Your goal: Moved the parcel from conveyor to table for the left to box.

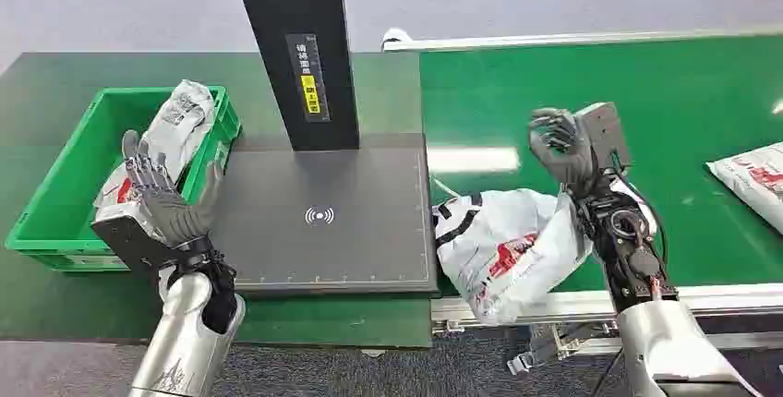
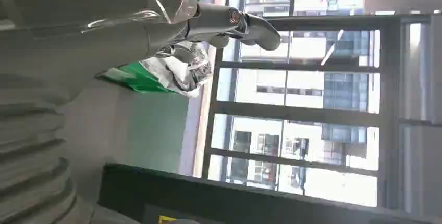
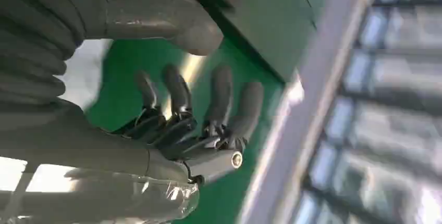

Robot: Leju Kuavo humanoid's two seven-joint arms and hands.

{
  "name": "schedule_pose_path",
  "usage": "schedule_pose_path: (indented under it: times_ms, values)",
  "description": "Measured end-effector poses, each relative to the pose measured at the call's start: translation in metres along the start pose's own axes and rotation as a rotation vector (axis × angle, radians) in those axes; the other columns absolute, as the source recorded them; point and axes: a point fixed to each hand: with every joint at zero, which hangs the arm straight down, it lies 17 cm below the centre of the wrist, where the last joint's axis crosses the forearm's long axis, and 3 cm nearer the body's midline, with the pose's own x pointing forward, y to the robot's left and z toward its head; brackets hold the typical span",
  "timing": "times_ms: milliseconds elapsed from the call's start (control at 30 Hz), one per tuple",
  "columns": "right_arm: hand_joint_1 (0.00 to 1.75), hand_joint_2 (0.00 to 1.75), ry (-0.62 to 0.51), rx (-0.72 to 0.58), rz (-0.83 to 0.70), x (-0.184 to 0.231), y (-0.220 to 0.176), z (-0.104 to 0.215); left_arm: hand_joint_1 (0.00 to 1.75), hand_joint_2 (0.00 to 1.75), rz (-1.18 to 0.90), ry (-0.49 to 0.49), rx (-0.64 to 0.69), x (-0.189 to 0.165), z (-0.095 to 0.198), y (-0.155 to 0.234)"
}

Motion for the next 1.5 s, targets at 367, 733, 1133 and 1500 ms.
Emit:
schedule_pose_path:
  times_ms: [367, 733, 1133, 1500]
  values:
    - [0.00, 1.75, 0.580, 0.445, 0.713, -0.171, -0.046, 0.094, 0.00, 1.75, -0.034, 0.073, -0.143, -0.020, -0.003, -0.027]
    - [0.00, 1.75, 0.677, 0.672, 0.840, -0.201, -0.053, 0.138, 0.00, 1.75, -0.026, 0.086, -0.174, -0.023, -0.010, -0.040]
    - [0.00, 1.75, 0.685, 0.773, 0.995, -0.216, -0.047, 0.151, 0.00, 1.75, -0.034, 0.115, -0.189, -0.030, -0.007, -0.046]
    - [1.75, 1.75, 0.649, 0.774, 1.029, -0.211, -0.043, 0.143, 0.00, 1.75, -0.035, 0.123, -0.192, -0.033, -0.005, -0.047]
